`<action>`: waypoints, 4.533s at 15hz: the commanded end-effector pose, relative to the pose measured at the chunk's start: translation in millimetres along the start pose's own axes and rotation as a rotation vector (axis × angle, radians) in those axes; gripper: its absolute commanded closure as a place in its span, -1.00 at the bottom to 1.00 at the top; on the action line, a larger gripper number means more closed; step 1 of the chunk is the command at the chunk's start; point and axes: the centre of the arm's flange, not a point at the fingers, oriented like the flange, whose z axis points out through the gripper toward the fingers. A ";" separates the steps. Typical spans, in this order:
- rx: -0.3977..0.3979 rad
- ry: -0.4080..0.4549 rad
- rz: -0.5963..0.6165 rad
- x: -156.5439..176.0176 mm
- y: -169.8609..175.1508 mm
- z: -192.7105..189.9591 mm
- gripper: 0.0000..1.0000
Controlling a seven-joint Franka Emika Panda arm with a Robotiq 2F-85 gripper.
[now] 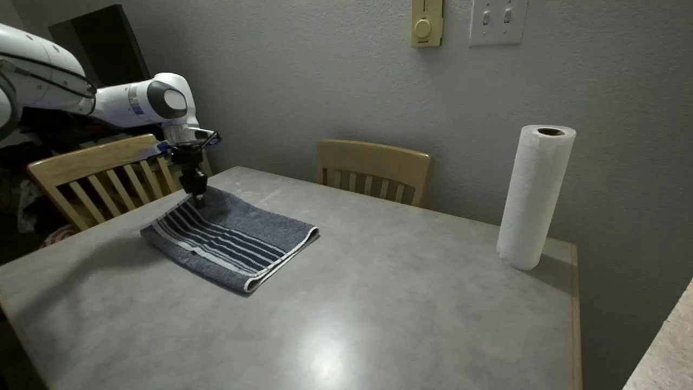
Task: Fold the towel on the table
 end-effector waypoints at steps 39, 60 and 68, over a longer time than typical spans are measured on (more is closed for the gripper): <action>-0.325 0.209 -0.373 -103.5 203.6 20.0 0.96; -0.474 0.194 -0.488 -110.4 221.2 25.4 0.96; -0.477 0.197 -0.662 -93.9 255.9 51.3 0.96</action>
